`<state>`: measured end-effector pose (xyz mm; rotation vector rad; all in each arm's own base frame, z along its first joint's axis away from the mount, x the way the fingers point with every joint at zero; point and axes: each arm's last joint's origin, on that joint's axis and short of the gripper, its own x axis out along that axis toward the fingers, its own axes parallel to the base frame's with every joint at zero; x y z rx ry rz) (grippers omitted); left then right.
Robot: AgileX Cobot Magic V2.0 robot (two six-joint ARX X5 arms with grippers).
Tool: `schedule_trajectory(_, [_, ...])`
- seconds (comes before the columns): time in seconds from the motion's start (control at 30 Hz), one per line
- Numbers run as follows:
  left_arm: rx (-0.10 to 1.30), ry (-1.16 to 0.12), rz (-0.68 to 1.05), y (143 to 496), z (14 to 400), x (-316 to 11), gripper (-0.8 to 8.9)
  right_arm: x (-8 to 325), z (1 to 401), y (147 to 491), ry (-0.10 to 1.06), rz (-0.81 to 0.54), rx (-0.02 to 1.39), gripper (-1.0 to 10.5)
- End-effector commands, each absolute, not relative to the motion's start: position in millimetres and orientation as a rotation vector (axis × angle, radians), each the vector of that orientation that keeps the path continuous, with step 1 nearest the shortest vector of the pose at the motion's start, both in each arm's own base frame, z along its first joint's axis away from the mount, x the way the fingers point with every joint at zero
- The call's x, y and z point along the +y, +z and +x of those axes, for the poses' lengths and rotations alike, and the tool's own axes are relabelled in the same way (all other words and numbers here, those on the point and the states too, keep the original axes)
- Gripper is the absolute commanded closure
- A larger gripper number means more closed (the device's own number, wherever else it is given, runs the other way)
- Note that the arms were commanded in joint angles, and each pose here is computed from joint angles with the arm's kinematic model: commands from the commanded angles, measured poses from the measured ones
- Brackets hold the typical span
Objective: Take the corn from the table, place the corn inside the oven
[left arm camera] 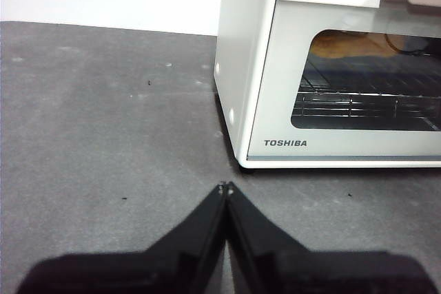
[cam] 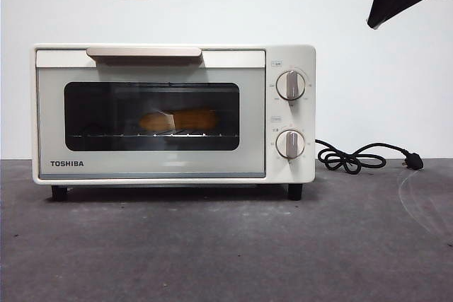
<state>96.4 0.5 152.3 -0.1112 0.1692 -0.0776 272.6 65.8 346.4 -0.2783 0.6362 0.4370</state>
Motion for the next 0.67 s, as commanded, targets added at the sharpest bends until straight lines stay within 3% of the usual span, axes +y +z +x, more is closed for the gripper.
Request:
schedule_trajectory(0.03, [0.168, -0.076, -0.099, 151, 97, 1, 8.17, 64, 275, 345, 0.409, -0.324, 0.637, 9.5])
schedule_trajectory(0.23, [0.168, -0.076, -0.099, 151, 97, 1, 8.17, 45, 273, 345, 0.327, -0.3, 0.674, 9.5])
schedule_trajectory(0.43, [0.17, -0.076, -0.099, 150, 97, 1, 8.17, 24, 252, 341, 0.245, -0.215, 0.59, 9.5])
schedule_trajectory(0.67, [0.171, -0.076, -0.1, 150, 97, 1, 8.17, 4, 197, 260, 0.122, -0.069, 0.315, 9.5])
